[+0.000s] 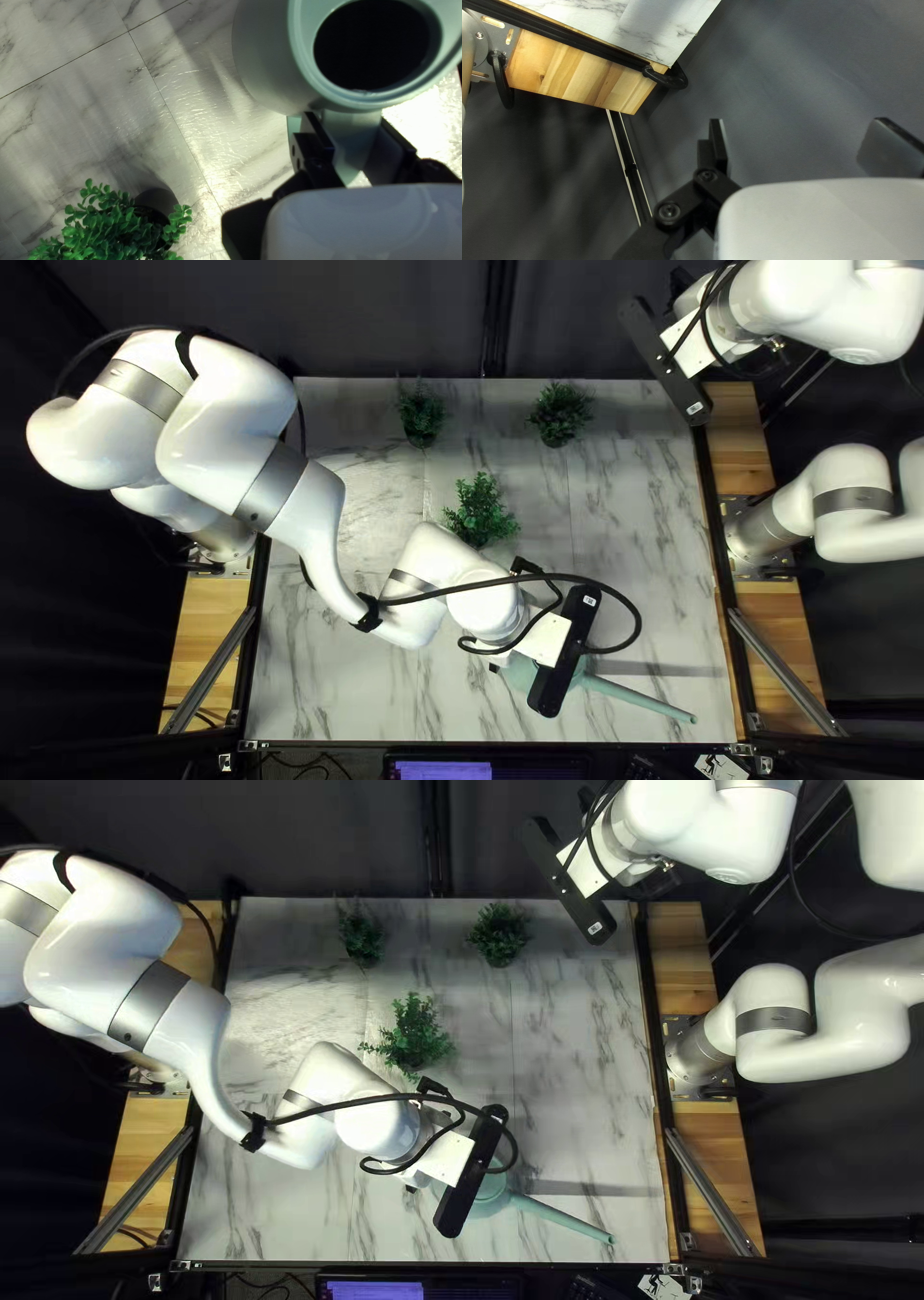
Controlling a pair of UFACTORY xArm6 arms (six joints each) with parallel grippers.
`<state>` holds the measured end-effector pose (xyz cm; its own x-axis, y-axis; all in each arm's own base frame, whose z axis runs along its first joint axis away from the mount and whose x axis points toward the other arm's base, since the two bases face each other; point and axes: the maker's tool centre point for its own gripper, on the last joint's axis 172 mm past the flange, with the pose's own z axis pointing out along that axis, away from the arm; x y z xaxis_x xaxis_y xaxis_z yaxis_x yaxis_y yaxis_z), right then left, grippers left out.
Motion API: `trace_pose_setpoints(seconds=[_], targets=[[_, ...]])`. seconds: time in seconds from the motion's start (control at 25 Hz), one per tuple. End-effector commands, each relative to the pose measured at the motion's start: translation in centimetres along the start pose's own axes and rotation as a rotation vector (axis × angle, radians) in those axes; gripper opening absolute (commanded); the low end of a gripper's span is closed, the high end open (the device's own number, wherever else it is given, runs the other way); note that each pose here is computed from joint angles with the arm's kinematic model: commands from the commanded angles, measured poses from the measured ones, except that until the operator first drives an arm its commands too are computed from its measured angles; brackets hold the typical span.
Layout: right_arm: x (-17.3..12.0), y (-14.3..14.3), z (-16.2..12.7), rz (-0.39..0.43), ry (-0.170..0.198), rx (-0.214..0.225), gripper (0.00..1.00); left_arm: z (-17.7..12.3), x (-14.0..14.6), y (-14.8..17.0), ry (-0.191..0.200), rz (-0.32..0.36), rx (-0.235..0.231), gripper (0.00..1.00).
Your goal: Lift water spout off of table. Pick up water spout to simulate watering fake plants
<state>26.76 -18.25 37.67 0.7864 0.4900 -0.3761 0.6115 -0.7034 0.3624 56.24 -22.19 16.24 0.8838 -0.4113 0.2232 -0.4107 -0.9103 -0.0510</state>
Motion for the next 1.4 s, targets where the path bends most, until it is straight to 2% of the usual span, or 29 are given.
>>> trace_pose_setpoints(seconds=[0.04,0.28,0.32,0.36,0.4,0.56,0.68,0.8,0.84,0.88,0.92,1.0,1.04,1.16,1.28,1.32,1.4], targets=[[0.0,0.0,0.0,0.000,0.000,0.000,1.00,0.3,-0.1,0.1,0.002,-0.007,-0.009,0.00],[0.0,0.0,0.0,0.000,0.000,0.000,1.00,0.3,-0.2,0.1,0.001,-0.012,-0.017,0.00],[0.0,0.0,0.0,0.000,0.000,0.000,1.00,0.3,-0.2,0.1,0.001,-0.011,-0.017,0.51],[0.0,0.0,0.0,0.000,0.000,0.000,1.00,0.3,-0.1,0.1,0.000,-0.010,-0.019,0.78],[0.0,0.0,0.0,0.000,0.000,0.000,1.00,0.3,0.0,0.1,0.000,-0.009,-0.019,1.00],[0.0,0.0,0.0,0.000,0.000,0.000,1.00,0.1,0.0,0.0,-0.001,-0.008,-0.022,1.00],[0.0,0.0,0.0,0.000,0.000,0.000,1.00,-2.0,-0.4,-0.2,-0.006,-0.019,-0.027,1.00],[0.0,0.0,0.0,0.000,0.000,0.000,1.00,-7.9,-2.6,-1.0,-0.053,-0.043,-0.017,1.00],[0.0,0.0,0.0,0.000,0.000,0.000,1.00,-11.0,-4.2,-1.8,-0.087,-0.061,0.000,1.00],[0.0,0.0,0.0,0.000,0.000,0.000,1.00,-12.9,-5.3,-2.4,-0.109,-0.074,0.009,1.00],[0.0,0.0,0.0,0.000,0.000,0.000,1.00,-15.9,-7.3,-3.6,-0.148,-0.100,0.031,1.00],[0.0,0.0,0.0,0.000,0.000,0.000,1.00,-19.6,-9.7,-5.2,-0.197,-0.134,0.062,1.00],[0.0,0.0,0.0,0.000,0.000,0.000,1.00,-21.9,-11.1,-6.2,-0.230,-0.164,0.093,1.00],[0.0,0.0,0.0,0.000,0.000,0.000,1.00,-25.1,-13.3,-8.2,-0.286,-0.210,0.149,1.00],[0.0,0.0,0.0,0.000,0.000,0.000,1.00,-27.2,-15.3,-10.3,-0.323,-0.255,0.209,1.00],[0.0,0.0,0.0,0.000,0.000,0.000,1.00,-28.4,-17.0,-11.9,-0.345,-0.303,0.256,1.00],[0.0,0.0,0.0,0.000,0.000,0.000,1.00,-29.4,-18.6,-13.2,-0.369,-0.369,0.315,1.00]])
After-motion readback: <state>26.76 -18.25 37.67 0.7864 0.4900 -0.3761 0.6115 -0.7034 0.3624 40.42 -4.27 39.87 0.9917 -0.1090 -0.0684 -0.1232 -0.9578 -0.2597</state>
